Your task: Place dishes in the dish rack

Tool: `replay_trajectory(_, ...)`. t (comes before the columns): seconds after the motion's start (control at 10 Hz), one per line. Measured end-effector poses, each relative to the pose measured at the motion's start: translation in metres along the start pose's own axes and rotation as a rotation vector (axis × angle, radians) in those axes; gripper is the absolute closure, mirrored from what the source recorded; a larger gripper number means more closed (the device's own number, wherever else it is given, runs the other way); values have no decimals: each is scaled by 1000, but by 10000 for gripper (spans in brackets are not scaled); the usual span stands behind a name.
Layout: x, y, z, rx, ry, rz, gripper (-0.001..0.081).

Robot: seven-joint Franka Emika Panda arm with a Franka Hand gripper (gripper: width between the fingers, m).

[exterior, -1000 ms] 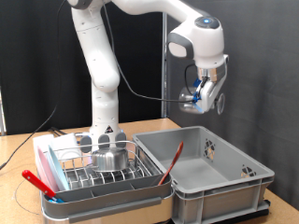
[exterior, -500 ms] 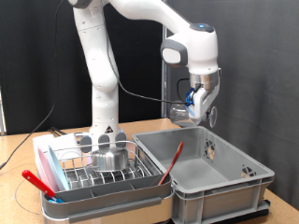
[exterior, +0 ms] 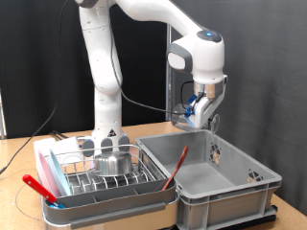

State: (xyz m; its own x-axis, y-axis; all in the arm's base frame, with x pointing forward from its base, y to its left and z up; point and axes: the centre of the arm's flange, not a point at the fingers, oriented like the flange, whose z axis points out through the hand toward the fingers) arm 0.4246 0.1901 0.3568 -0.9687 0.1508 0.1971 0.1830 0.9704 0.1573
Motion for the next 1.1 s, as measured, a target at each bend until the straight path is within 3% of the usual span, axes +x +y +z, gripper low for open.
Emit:
replay_trajectory(0.3,-15,-7,15,34,87,94,700)
replay_trajectory(0.5,-26,-7,31,70,103,145,700)
replay_trajectory(0.6,-33,-6,38,90,70,156,700)
replay_trajectory(0.9,-49,-1,62,100,-105,150,700)
replay_trajectory(1.1,-55,-2,78,88,-136,188,700)
